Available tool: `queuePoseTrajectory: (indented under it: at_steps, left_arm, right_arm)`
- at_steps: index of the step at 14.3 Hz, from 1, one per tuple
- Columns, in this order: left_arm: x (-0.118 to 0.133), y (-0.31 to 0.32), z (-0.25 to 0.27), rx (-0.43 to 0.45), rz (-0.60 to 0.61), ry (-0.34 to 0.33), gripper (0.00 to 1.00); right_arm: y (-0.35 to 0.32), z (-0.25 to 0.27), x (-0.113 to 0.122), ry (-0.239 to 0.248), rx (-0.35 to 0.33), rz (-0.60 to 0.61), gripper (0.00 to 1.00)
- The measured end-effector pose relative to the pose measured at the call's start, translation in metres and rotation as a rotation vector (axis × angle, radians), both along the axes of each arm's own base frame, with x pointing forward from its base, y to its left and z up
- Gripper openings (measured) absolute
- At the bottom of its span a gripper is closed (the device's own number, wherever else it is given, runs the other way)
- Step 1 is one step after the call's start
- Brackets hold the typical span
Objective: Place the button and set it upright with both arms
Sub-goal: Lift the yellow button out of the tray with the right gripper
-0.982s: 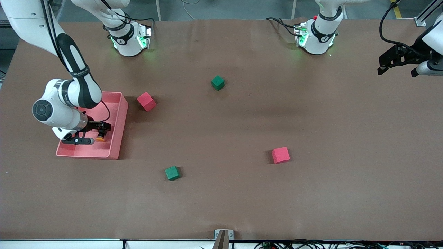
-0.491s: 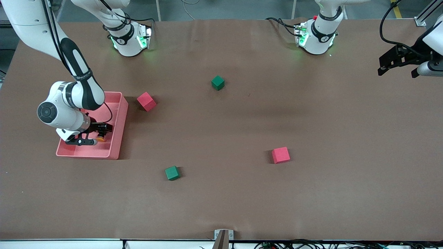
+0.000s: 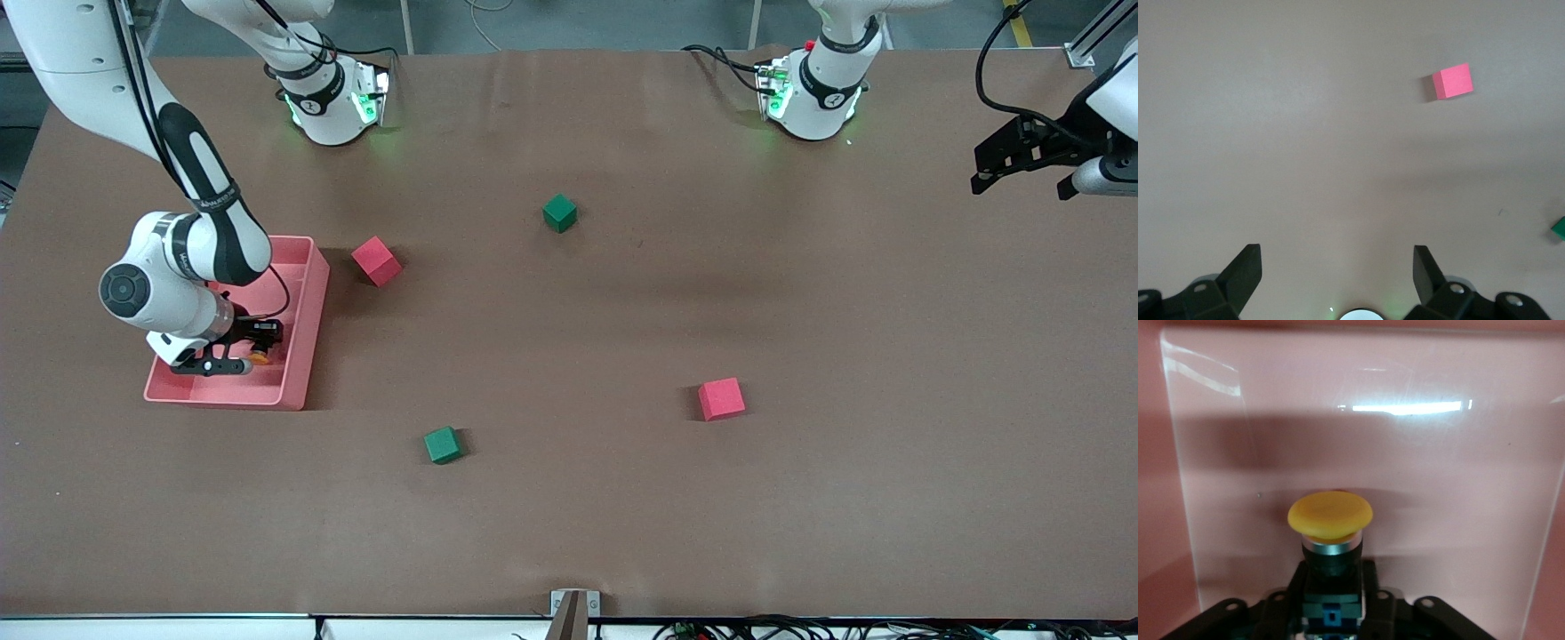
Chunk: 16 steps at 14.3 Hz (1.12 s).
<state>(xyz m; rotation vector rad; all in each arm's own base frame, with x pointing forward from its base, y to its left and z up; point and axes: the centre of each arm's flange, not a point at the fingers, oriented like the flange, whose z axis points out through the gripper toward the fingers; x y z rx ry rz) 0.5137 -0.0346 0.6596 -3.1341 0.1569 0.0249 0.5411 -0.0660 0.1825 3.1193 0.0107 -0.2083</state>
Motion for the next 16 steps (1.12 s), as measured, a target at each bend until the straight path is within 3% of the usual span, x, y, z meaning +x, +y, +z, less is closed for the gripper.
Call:
queuePoseTrajectory:
  at_steps: [6,8,12,16]
  left_arm:
    - [0.000,0.000,0.001,0.000,0.000,-0.002,1.00]
    - [0.000,0.000,0.001,0.000,-0.001,-0.002,1.00]
    - [0.000,0.000,0.002,0.000,-0.001,-0.003,1.00]
    - [0.000,0.000,0.002,0.000,-0.001,-0.005,1.00]
  right_arm:
    - [0.005,0.014,0.005,0.021,0.007,0.008,0.33]
    - [0.006,0.049,0.016,0.052,0.015,0.010,0.33]
    - [0.027,0.150,0.035,0.040,0.022,0.044,0.33]
    - [0.087,0.224,0.048,0.072,0.004,0.022,0.33]
